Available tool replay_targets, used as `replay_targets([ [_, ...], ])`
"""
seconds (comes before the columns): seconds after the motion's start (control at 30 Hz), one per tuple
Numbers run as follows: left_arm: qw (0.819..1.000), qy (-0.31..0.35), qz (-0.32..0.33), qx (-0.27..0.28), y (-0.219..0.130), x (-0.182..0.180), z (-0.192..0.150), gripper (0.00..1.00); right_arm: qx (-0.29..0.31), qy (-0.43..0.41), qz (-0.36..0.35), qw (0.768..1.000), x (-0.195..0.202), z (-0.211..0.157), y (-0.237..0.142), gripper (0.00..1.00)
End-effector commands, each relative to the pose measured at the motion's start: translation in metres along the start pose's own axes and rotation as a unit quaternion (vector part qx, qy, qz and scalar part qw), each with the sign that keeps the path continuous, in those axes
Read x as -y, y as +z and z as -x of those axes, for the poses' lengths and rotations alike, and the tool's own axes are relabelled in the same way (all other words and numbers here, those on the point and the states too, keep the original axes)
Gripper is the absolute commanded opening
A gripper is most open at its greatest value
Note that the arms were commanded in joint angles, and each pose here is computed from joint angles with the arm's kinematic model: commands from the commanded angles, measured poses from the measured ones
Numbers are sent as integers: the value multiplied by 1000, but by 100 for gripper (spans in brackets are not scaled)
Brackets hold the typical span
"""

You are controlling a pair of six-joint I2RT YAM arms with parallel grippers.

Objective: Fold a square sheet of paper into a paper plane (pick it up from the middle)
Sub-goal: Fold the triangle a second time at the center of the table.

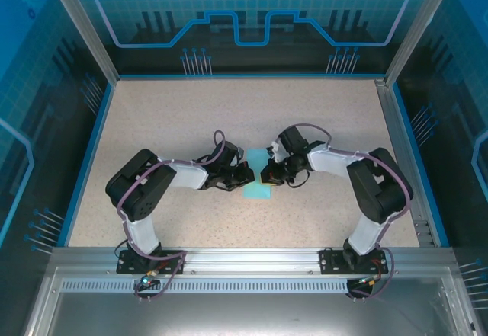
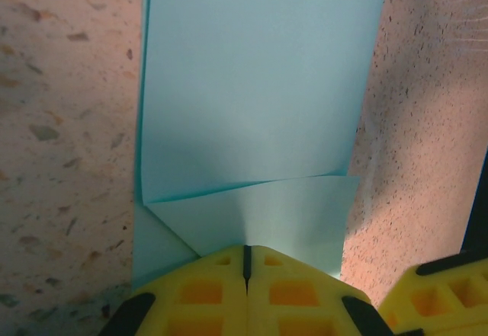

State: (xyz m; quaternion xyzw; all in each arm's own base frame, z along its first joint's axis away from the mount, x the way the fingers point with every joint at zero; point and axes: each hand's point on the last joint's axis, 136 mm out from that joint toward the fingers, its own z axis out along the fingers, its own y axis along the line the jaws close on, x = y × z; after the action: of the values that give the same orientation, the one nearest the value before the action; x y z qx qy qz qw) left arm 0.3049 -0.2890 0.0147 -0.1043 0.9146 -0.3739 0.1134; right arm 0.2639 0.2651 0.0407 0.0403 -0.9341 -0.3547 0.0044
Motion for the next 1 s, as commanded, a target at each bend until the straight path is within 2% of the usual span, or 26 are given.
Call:
replay_targets([
  [0.0,999,-11,44,-2,3,-20,-2,1,-17,12,-9,1000,1,-2,12,6],
  [0.23,999,-14,44,-3,4,-21,-3,1,-40,25,-37,998,20,-12,25,7],
  [0.43,999,-17,47,-3,5,-23,-3,1,-57,38,-96,993,50,-27,25,7],
  [0.7,998,-31,63,1,5,-34,-5,0,-63,29,-46,997,38,-41,16,9],
  [0.97,997,-34,64,0,6,-35,-5,0,-70,61,-56,994,63,-66,9,9],
])
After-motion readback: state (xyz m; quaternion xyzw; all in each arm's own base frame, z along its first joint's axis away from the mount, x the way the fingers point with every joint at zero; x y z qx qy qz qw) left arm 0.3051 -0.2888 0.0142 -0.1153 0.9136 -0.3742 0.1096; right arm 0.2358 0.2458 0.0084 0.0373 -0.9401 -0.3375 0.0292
